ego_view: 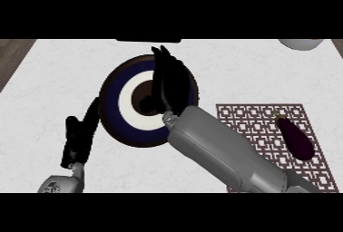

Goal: Pick the lemon from the placemat and place it in the plate

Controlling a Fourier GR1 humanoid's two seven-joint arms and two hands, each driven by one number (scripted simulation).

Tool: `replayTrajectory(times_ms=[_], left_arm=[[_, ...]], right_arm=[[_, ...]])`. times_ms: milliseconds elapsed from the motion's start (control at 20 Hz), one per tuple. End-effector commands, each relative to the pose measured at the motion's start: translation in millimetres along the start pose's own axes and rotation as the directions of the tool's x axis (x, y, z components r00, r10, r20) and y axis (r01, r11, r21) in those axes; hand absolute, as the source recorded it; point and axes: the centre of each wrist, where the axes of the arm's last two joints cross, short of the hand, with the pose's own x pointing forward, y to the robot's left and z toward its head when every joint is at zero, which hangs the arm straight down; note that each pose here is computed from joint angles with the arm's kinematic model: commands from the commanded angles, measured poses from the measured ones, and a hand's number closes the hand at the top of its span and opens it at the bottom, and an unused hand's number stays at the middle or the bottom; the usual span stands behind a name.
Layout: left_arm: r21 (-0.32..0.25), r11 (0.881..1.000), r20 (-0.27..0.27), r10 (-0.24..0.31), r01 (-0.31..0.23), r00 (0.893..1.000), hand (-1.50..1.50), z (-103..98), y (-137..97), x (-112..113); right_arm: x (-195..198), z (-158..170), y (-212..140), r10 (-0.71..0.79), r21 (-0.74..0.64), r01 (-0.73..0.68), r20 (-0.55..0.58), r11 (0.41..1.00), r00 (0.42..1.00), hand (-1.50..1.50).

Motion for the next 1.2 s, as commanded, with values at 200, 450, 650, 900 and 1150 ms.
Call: replayTrajectory(times_ms=[200,450,650,900,1150], left_arm=[[0.015,1.000,-0.013,0.018,-0.017,1.000,0.00,-0.1,12.6,4.1],[0.024,1.000,-0.010,0.020,-0.019,1.000,0.00,8.9,18.4,-8.2],[0.024,1.000,-0.019,0.000,0.000,1.000,0.00,6.4,22.9,18.2],[0.026,1.000,-0.019,0.004,-0.004,1.000,0.00,7.3,2.6,-9.1],[0.016,1.000,-0.020,0.007,-0.007,1.000,0.00,5.0,21.2,-4.7]], right_arm=[[-14.4,30.7,-1.9,-0.422,-0.127,0.424,0.044,0.897,0.906,-1.50],[-21.3,48.7,5.8,-0.469,-0.076,0.474,0.077,0.877,0.880,-1.50],[-40.8,57.1,24.2,-0.463,-0.057,0.472,0.116,0.880,0.878,-1.50],[-30.5,45.1,25.7,-0.462,-0.061,0.474,0.148,0.878,0.874,-1.50],[-40.0,41.4,36.6,-0.413,-0.075,0.422,0.115,0.903,0.903,-1.50]])
